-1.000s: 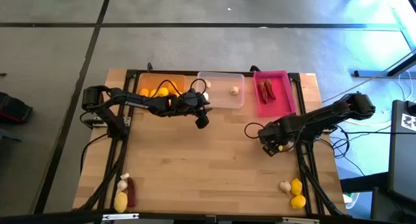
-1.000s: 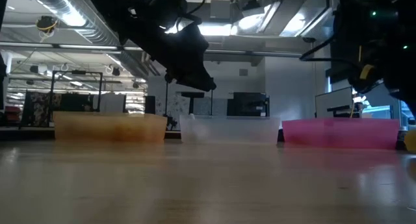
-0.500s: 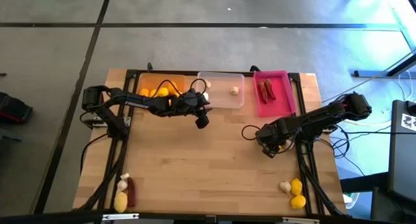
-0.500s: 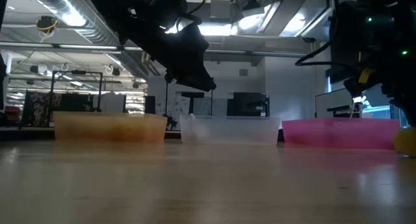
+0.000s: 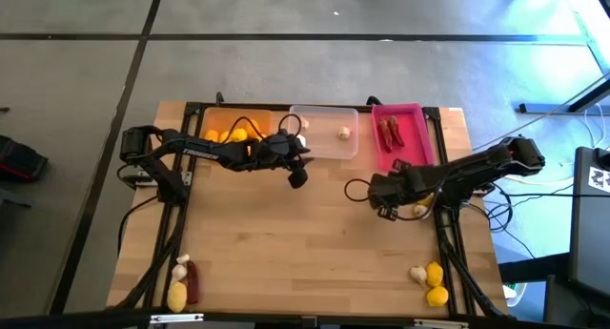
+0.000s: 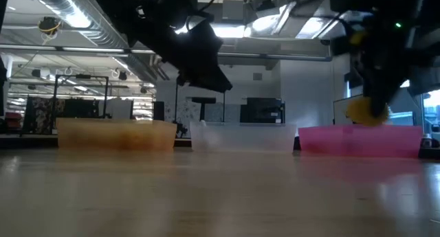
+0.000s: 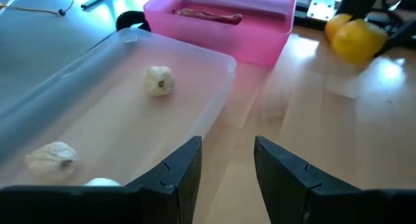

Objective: Sort produce into baskets
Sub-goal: Put the yellow lemon into the orange bin

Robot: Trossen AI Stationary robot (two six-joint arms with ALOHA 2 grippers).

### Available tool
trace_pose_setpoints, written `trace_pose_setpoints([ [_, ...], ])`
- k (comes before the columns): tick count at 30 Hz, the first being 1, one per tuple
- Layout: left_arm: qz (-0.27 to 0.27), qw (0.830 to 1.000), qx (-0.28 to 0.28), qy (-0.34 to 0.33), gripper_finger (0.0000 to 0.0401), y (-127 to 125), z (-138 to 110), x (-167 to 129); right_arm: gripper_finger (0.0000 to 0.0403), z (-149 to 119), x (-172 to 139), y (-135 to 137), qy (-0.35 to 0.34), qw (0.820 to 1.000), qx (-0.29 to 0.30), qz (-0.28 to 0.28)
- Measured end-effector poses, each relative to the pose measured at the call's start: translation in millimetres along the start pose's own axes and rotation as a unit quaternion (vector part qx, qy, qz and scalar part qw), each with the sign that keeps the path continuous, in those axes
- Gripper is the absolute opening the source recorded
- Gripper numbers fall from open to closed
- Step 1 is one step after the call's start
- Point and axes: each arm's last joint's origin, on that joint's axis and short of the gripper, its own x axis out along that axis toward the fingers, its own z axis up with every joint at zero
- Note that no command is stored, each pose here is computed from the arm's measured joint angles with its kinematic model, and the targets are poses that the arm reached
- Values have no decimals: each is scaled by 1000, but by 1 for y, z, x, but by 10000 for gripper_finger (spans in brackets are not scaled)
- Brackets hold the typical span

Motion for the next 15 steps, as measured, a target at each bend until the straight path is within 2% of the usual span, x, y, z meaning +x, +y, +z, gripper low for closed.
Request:
trace_pose_setpoints([
  [5,-48,998,-23,-13,137,-3,4,0,169,13,-14,-3,-64,996,-41,-55],
  [8,-73,997,-24,-21,146,-4,6,0,169,20,-17,-3,-96,991,-56,-70],
  [12,-76,996,-29,-34,183,-4,8,0,170,27,-19,0,-130,987,-72,-67],
  [15,-107,992,-34,-51,217,-6,12,-1,170,32,-20,2,-158,982,-82,-65],
])
